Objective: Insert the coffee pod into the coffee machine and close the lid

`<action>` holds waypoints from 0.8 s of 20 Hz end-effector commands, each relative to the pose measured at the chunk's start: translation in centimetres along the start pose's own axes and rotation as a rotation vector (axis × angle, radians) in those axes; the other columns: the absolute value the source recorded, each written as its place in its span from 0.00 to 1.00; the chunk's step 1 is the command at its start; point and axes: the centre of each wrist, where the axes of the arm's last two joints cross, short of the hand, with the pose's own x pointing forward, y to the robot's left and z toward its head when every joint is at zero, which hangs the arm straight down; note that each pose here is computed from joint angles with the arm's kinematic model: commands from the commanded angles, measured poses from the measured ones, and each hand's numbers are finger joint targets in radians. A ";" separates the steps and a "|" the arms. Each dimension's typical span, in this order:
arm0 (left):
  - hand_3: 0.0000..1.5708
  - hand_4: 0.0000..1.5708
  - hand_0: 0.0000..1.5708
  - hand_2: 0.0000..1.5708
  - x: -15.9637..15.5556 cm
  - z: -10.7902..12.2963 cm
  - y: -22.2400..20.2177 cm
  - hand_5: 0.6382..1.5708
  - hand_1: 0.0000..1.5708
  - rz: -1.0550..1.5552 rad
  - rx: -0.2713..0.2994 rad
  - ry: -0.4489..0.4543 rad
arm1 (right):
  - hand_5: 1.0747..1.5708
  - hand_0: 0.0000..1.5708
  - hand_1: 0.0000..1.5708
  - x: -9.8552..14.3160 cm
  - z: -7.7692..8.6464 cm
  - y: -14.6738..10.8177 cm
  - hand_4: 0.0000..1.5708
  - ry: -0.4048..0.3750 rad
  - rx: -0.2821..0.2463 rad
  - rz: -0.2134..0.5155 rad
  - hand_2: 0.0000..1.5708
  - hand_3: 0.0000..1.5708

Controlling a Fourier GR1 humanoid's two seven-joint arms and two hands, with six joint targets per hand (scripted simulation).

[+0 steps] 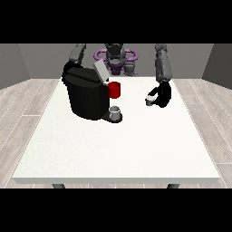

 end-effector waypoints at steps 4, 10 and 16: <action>0.90 0.40 0.94 0.94 2.9 -2.0 2.2 1.00 0.94 0.028 -0.046 -0.161 | 1.00 0.00 0.00 -1.5 0.0 -0.3 0.27 0.023 -0.026 0.001 0.00 0.00; 0.85 0.35 0.82 0.87 7.5 -3.4 2.1 1.00 0.82 0.028 -0.103 -0.219 | 1.00 0.00 0.00 -3.9 0.0 -3.2 0.32 0.128 -0.083 -0.012 0.00 0.00; 0.82 0.36 0.80 0.85 9.0 -4.4 4.8 1.00 0.80 0.029 -0.126 -0.275 | 1.00 0.00 0.00 -3.6 0.1 -1.0 0.28 0.158 -0.018 0.008 0.00 0.00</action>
